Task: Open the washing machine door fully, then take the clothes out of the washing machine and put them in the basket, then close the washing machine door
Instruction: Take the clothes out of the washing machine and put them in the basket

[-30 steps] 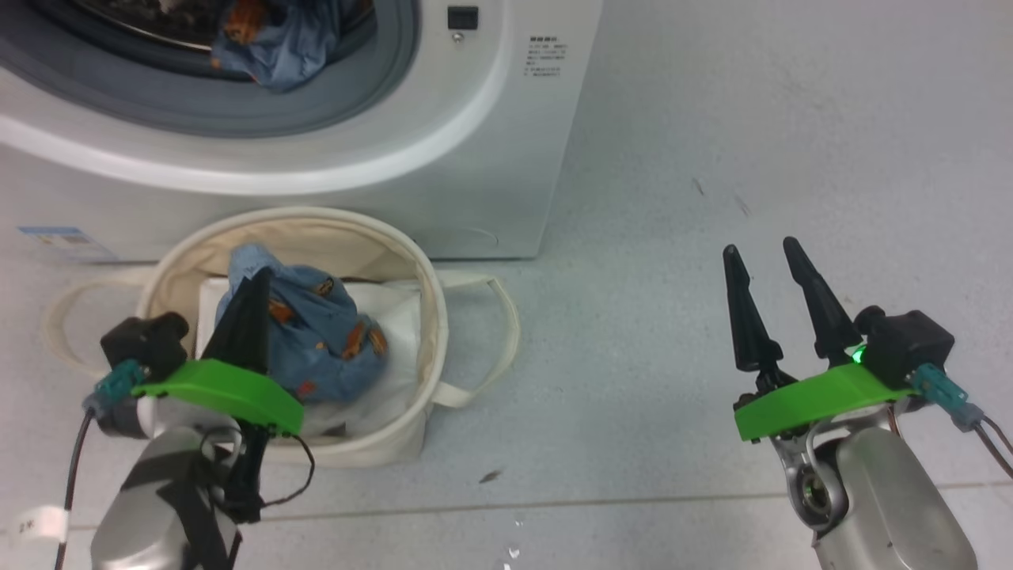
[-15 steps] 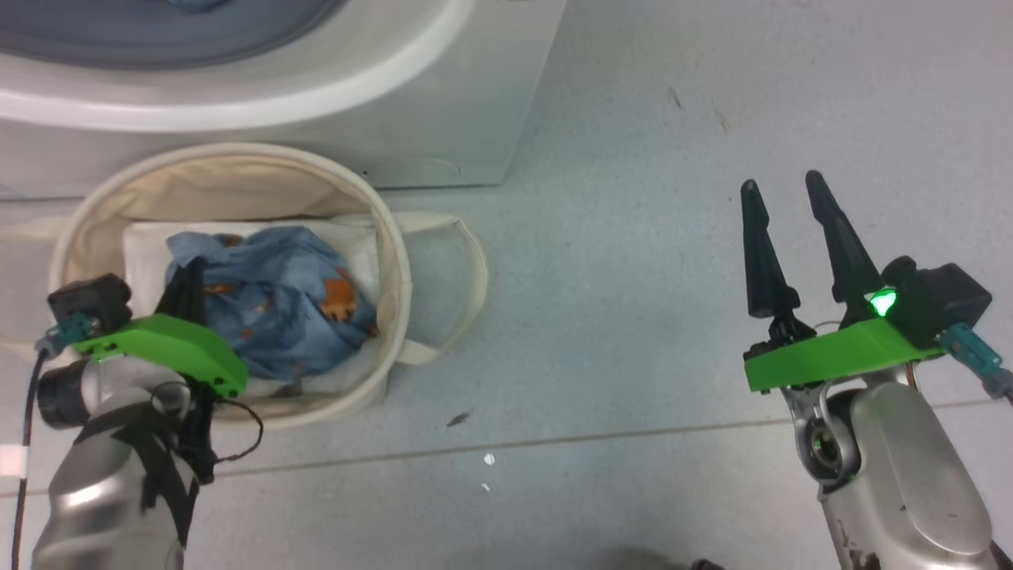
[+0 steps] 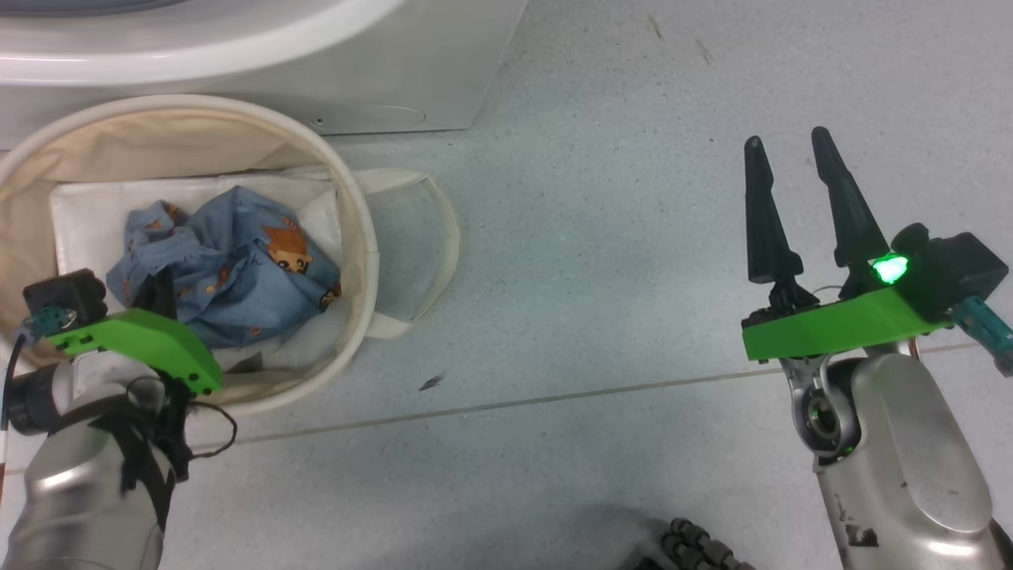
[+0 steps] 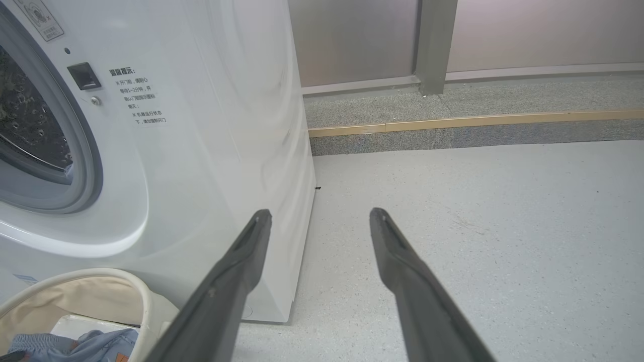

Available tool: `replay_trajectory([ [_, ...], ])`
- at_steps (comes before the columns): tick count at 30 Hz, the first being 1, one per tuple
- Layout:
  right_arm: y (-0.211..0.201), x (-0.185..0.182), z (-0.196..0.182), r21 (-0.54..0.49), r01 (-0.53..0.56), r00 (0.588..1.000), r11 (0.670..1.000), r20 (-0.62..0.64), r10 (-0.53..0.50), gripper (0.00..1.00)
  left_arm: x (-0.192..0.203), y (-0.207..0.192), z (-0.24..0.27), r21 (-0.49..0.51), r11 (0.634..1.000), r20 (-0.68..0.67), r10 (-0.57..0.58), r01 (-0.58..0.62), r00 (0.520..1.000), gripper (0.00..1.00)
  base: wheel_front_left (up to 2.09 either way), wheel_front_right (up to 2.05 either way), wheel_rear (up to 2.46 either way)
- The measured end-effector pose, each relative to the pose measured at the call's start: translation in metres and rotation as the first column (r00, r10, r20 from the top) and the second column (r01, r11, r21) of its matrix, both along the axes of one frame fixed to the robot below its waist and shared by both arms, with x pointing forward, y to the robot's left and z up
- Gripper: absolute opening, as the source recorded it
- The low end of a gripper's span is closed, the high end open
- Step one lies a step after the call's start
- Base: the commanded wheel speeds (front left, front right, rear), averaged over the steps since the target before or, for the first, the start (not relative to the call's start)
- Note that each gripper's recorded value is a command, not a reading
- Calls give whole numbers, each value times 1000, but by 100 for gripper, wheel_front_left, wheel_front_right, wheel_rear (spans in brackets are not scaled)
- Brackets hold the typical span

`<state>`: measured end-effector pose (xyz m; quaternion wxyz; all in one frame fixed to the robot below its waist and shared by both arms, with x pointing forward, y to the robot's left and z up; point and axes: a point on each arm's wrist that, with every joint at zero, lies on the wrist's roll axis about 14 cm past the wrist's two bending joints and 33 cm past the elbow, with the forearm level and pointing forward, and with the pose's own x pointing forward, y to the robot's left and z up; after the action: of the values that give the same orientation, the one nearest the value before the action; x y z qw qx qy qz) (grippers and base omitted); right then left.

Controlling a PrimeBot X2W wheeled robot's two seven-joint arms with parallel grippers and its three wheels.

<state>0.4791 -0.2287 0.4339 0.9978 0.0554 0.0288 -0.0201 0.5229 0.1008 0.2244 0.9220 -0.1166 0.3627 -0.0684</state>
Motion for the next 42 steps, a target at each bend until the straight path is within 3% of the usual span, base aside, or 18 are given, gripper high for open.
replay_trajectory([
  [5,-2,0,4,2,7,1000,1000,9,-7,100,3,5,5,12,1000,12,11,-11,1000,2,0,0,0],
  [6,-1,0,6,3,7,1000,1000,15,-7,100,4,5,8,15,1000,18,7,-8,1000,36,0,0,0],
  [7,-1,0,9,3,6,1000,1000,21,-6,100,5,6,11,17,1000,27,5,-5,1000,89,0,0,0],
  [8,-1,0,9,3,6,1000,1000,21,-6,100,5,6,11,17,1000,27,5,-5,1000,100,0,0,0],
  [19,8,-4,44,17,-15,995,1000,100,14,100,-2,16,52,60,998,114,-38,32,993,100,0,0,0],
  [24,17,-13,56,30,-39,992,999,121,35,100,4,22,92,48,999,223,-23,12,975,100,0,0,0],
  [36,40,-50,86,81,-93,981,992,178,78,100,-15,52,217,27,999,558,16,-37,830,100,0,0,0],
  [42,51,-67,93,82,-120,976,989,191,102,100,-38,76,249,-23,995,625,94,-102,775,100,0,0,0],
])
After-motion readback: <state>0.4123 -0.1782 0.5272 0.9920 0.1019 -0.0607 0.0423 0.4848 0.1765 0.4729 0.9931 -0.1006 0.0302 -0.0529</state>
